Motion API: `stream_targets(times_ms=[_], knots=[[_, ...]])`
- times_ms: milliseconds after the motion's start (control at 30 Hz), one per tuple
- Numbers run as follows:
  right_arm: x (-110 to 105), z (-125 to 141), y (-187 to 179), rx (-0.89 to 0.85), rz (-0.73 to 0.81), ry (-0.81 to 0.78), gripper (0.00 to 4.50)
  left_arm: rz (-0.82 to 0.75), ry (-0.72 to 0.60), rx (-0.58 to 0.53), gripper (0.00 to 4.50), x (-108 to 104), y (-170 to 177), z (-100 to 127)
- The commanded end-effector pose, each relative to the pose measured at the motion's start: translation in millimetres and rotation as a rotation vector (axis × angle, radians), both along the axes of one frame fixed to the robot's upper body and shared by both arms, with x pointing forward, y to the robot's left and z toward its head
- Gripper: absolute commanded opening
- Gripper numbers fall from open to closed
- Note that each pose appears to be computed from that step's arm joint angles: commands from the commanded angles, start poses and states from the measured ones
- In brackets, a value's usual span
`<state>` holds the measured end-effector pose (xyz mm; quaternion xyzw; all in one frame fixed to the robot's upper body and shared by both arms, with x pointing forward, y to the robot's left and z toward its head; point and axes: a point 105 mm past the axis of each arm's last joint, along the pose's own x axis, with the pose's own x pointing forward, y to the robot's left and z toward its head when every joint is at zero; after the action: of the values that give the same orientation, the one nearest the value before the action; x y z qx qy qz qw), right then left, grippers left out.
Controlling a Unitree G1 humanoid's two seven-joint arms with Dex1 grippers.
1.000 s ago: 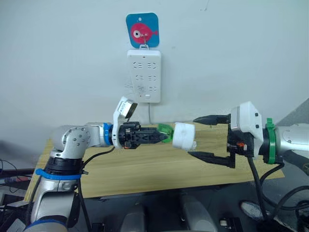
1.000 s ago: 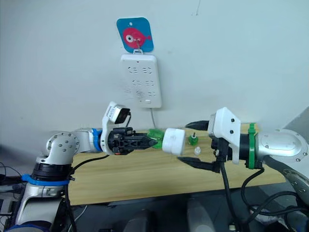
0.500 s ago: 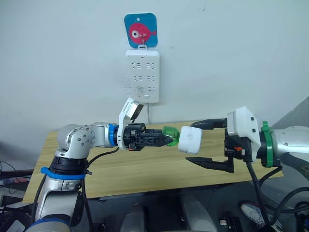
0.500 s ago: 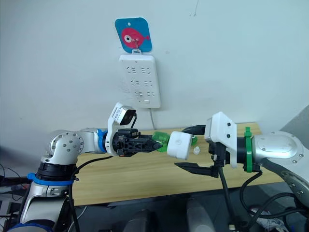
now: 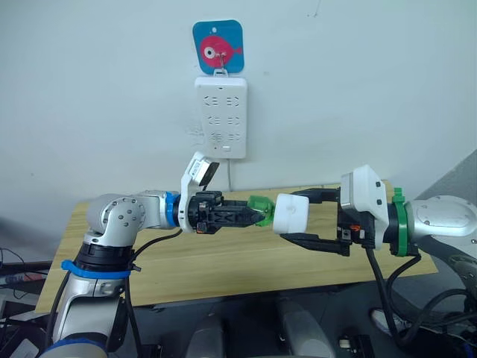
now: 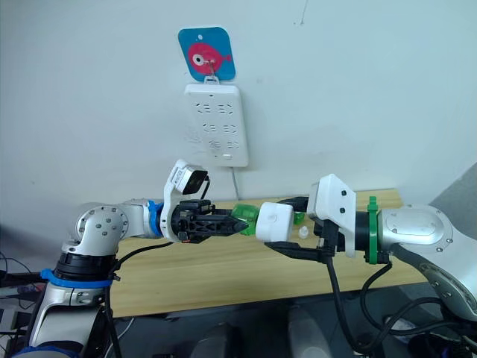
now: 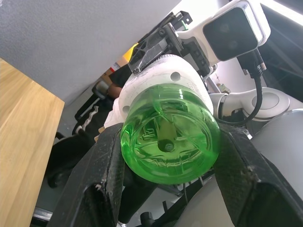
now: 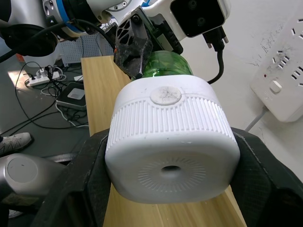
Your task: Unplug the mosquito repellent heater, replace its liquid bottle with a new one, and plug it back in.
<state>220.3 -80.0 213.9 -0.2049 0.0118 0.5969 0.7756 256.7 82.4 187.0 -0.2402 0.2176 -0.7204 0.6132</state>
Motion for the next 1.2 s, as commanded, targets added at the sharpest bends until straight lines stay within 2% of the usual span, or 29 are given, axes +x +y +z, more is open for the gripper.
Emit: stream_targets(times_ms=[33, 167, 200, 400, 900, 1133, 1200], knots=[[-1.2, 13.4, 0.5, 0.016, 0.018, -0.073, 2.99, -0.002, -0.017, 0.019, 3.26, 0.8, 5.1, 0.3], [-1.6, 12.9, -1.2, 0.01, 0.028, -0.068, 2.99, -0.017, 0.001, 0.004, 4.45, -0.3, 9.6, 3.7], [-1.9, 12.8, -1.2, 0.008, 0.032, -0.068, 2.99, -0.023, 0.01, -0.001, 4.47, -1.1, 10.2, 4.7], [-4.8, 10.7, 0.3, -0.008, 0.069, -0.071, 2.99, -0.055, 0.044, -0.006, 4.47, -4.9, 7.5, 6.8], [-7.9, 2.9, -0.5, -0.047, 0.095, -0.062, 2.99, -0.078, -0.01, -0.003, 4.47, -6.6, -10.9, 6.3], [-7.7, 2.8, -0.2, -0.046, 0.094, -0.061, 2.99, -0.091, 0.003, 0.003, 4.47, -10.0, -13.0, 4.6], [-7.8, 3.0, 0.3, -0.045, 0.095, -0.062, 2.99, -0.088, 0.006, 0.002, 3.87, -9.8, -13.8, 4.4]])
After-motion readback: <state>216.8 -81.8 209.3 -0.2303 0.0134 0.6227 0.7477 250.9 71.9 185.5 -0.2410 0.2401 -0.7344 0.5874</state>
